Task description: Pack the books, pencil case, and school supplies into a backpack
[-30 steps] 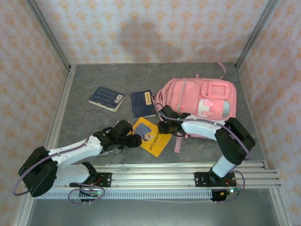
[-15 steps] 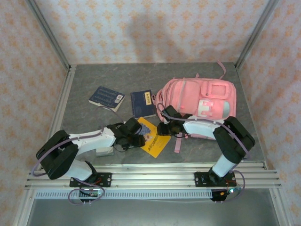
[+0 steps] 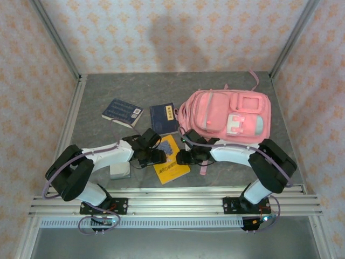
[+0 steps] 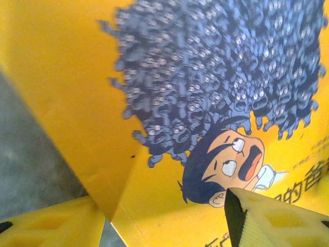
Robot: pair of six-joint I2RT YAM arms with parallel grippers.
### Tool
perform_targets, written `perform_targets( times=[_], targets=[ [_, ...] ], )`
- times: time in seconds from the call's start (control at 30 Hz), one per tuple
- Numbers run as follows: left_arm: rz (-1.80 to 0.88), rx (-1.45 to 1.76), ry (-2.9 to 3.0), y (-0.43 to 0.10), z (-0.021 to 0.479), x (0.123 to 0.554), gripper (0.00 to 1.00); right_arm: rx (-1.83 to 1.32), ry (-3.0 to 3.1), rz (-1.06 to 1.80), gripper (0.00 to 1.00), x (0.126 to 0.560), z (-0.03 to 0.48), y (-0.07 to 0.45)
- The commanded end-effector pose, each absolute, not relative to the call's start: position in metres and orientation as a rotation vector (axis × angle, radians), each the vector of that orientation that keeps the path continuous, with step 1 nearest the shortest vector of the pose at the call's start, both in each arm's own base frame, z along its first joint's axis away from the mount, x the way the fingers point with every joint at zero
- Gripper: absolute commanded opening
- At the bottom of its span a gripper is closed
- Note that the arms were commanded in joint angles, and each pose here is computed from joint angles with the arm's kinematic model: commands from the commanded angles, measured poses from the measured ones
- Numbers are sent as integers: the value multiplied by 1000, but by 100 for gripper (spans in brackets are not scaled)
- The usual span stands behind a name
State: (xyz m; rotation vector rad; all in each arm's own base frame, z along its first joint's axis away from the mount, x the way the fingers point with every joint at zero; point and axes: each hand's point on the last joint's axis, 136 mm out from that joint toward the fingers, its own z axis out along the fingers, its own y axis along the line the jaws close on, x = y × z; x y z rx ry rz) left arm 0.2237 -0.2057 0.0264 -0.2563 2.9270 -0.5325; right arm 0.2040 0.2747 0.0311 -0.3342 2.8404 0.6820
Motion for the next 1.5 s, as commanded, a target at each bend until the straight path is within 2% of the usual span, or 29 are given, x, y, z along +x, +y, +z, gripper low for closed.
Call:
perform_targets(
  times=[0.0,0.17,0.4,0.67,0.97,1.2,1.47],
  targets=[
    [-630,-188,2734,-226,54,268,63,-346,2790,544,46,215,49,262],
    [-637,-189,2743,-226,50,266,63,-287,2833,554,56,233,43,262],
    [-656,-188,2760,-228,44,263,63,-247,2932,610,58,244,17,274],
    [-649,-193,2778,-221,36,254,63,-177,2915,812,53,237,9,292],
    [-654,-224,2743,-201,47,245,63,-124,2904,776,44,238,3,284],
    [-688,-232,2749,-203,39,246,63,-97,2894,853,37,236,5,291],
    [-736,-217,2772,-215,24,251,57,-108,2873,1074,31,226,17,310]
  ],
)
